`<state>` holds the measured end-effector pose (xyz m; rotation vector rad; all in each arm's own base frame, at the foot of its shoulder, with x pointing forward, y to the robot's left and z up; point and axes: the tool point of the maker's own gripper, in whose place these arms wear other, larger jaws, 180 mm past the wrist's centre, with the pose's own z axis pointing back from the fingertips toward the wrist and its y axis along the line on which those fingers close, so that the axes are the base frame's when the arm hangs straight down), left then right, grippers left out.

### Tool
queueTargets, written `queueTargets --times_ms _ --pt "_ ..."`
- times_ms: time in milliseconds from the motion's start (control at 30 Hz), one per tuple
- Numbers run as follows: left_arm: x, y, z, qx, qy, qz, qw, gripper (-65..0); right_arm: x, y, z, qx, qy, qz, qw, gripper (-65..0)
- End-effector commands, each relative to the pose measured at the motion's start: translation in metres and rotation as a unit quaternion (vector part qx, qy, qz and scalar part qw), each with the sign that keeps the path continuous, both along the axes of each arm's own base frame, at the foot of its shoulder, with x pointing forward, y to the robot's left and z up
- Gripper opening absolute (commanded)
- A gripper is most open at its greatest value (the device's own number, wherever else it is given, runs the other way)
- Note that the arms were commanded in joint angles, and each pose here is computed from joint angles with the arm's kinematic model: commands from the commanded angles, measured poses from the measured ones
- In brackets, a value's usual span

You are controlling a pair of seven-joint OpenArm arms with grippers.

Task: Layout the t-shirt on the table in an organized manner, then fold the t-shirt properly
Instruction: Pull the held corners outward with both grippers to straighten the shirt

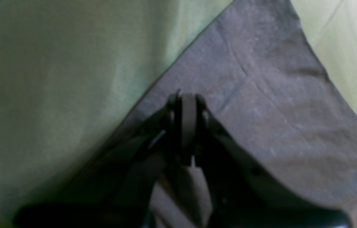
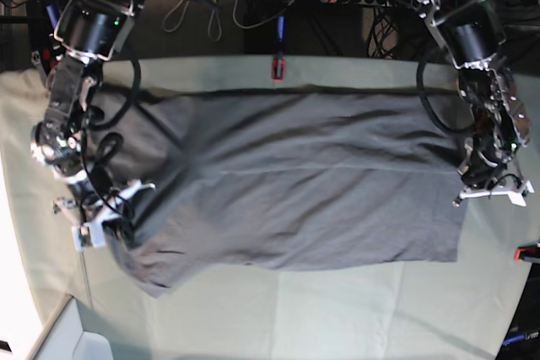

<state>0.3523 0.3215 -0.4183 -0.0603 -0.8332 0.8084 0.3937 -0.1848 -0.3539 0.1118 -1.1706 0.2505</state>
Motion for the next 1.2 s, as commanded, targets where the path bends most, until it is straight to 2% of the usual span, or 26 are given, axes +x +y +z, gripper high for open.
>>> queueTargets --times_ms 0,200,400,567,667,733,833,933,1000,1067,1167 --pt "0.012 0.011 0.02 0.018 -0.028 0.004 0.999 -65.0 0.012 0.001 0.024 0.007 -0.04 0.002 0.9992 -65.0" --pt "0.012 0.011 0.02 0.018 -0.028 0.004 0.999 -65.0 0.014 0.018 0.023 0.003 -0.039 0.028 0.9988 -65.0" --pt "0.012 0.011 0.02 0.018 -0.028 0.004 0.999 -65.0 0.012 0.017 0.021 0.003 -0.036 0.026 0.999 -65.0" --pt "0.012 0.009 0.019 0.015 -0.026 0.001 1.0 -63.2 0.007 0.007 -0.006 0.002 0.002 0.025 0.9997 -65.0" --pt "0.012 0.009 0.019 0.015 -0.024 0.002 1.0 -53.1 0.004 -0.002 -0.016 -0.001 0.018 0.021 0.9996 -64.4" --pt "0.012 0.009 0.019 0.015 -0.024 0.002 1.0 -43.3 0.003 -0.005 -0.017 -0.003 0.02 0.021 0.9996 -60.6" --pt "0.012 0.009 0.019 0.015 -0.025 0.001 1.0 -29.6 0.002 -0.006 -0.015 -0.004 0.017 0.018 0.9997 -53.5" --pt "0.012 0.009 0.02 0.016 -0.026 0.0 1.0 -18.5 0.002 -0.015 -0.006 0.007 0.002 -0.007 1.0 -42.0" --pt "0.012 0.01 0.024 0.02 -0.03 0.0 0.999 -14.6 0.0 -0.02 -0.005 0.022 -0.003 -0.028 0.9994 -34.1" --pt "0.005 0.011 0.026 0.029 -0.031 -0.002 0.999 -13.3 0.0 -0.027 -0.004 0.026 -0.006 -0.04 0.9988 -28.1" --pt "-0.005 0.013 0.037 0.049 -0.043 -0.004 0.998 -13.2 -0.004 -0.031 -0.007 0.025 -0.001 -0.046 0.9986 -24.8"
